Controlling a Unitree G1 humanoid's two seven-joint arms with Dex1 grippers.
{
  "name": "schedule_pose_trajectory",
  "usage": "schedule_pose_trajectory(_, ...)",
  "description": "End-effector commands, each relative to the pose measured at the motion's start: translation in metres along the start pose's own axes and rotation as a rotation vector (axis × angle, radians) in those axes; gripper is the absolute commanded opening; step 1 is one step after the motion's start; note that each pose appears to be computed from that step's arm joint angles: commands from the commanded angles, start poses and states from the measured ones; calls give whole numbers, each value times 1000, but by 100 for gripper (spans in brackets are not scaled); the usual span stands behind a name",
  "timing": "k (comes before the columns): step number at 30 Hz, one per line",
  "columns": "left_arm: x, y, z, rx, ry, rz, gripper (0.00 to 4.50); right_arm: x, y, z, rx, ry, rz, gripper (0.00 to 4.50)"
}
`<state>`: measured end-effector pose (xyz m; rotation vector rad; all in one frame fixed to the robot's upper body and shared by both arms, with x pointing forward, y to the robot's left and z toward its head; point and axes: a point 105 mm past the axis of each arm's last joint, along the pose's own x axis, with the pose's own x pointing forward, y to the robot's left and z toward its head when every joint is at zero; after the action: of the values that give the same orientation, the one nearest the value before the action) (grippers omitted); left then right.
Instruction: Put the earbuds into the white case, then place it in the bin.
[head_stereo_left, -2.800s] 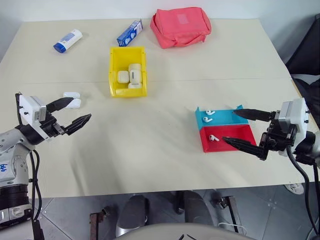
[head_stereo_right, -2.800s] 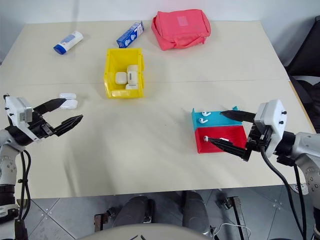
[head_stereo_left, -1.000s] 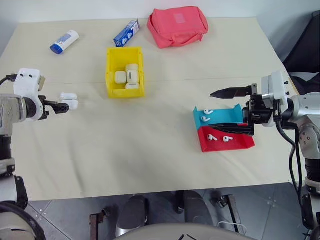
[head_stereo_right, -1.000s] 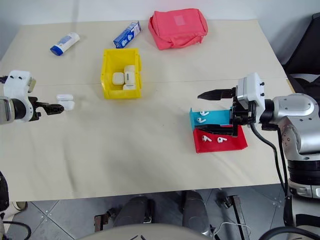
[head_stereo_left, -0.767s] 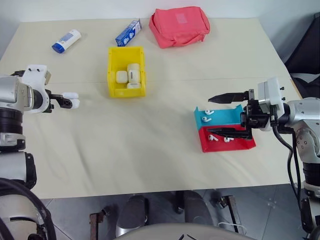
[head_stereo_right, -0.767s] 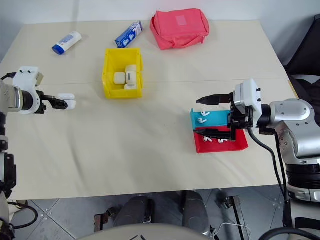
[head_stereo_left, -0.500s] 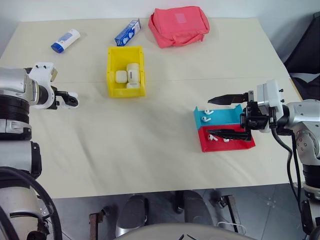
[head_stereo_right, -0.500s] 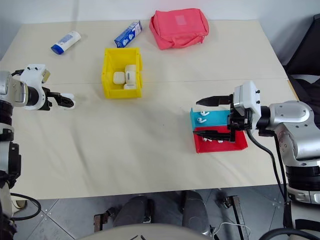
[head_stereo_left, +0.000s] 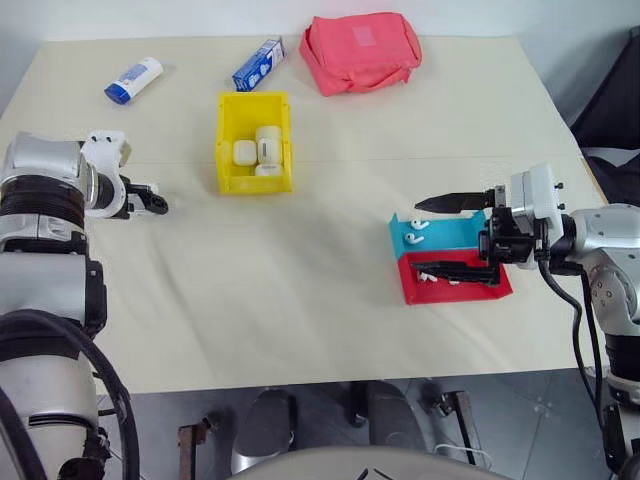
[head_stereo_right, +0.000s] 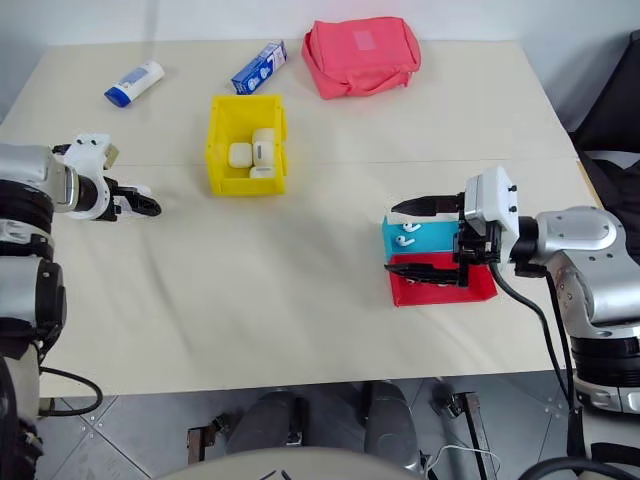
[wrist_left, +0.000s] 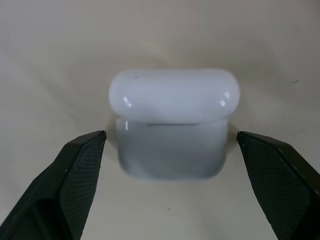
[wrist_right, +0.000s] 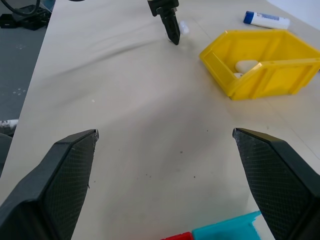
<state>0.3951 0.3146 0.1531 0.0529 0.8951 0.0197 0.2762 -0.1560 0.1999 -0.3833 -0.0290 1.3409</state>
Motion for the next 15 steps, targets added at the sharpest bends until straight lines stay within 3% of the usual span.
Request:
schedule_pose_trajectory(1,-2,-1,4,-10,0,3,448,-3,2,10,-43,-5,-4,450)
schedule_pose_trajectory(8,1,-1,-5,-12,50,14,448,-4,3,9,-40,5,-11,450)
schedule_pose_trajectory(15,1,7,-9,-27,56,49,279,-6,-1,7,-45,22,-34,450)
